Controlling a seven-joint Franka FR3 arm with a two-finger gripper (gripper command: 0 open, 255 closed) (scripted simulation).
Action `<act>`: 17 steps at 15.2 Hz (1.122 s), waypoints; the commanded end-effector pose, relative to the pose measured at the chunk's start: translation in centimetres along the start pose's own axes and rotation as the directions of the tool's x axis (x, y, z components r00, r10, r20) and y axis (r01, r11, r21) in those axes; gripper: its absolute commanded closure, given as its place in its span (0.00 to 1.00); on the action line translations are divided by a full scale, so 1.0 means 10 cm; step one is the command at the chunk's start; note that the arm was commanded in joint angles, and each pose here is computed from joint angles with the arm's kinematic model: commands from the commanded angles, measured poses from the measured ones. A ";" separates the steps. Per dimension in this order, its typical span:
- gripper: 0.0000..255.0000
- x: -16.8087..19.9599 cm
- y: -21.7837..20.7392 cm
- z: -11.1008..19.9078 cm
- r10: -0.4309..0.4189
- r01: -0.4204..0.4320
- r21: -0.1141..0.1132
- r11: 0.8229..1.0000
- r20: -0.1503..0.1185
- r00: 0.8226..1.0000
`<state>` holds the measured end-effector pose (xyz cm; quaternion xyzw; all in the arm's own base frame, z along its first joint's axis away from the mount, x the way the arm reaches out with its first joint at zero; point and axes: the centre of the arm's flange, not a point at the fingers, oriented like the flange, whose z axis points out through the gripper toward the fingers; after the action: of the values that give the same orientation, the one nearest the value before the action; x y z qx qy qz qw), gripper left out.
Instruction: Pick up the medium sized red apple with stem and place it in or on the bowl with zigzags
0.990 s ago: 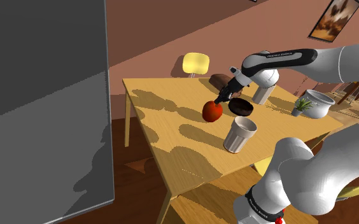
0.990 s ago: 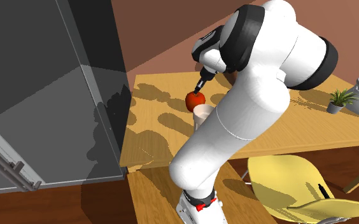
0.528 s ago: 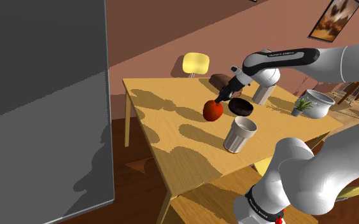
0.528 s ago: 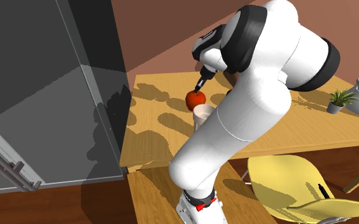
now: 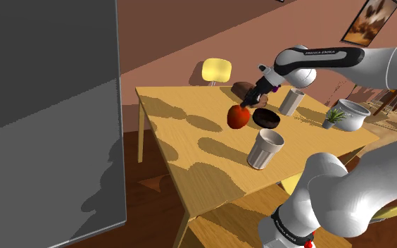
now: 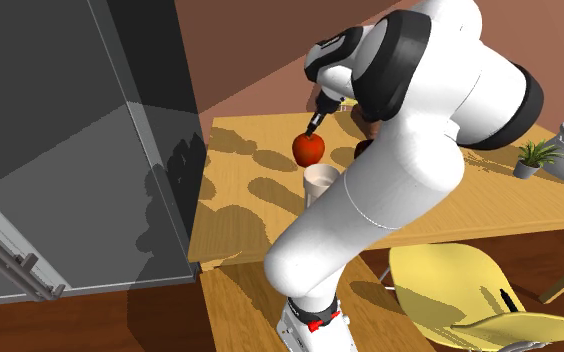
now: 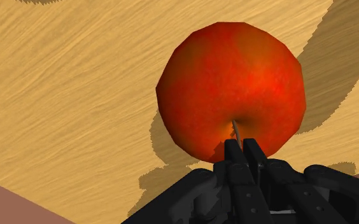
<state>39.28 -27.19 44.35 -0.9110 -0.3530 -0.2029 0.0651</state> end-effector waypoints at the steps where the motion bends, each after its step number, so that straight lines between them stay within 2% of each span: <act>1: 1.00 0.06 -0.01 -0.10 0.000 0.000 0.000 1.000 0.000 1.000; 17: 1.00 0.41 0.01 -0.87 0.000 0.000 0.000 1.000 0.000 1.000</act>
<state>39.22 -27.08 53.38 -0.9111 -0.3530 -0.2029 0.0650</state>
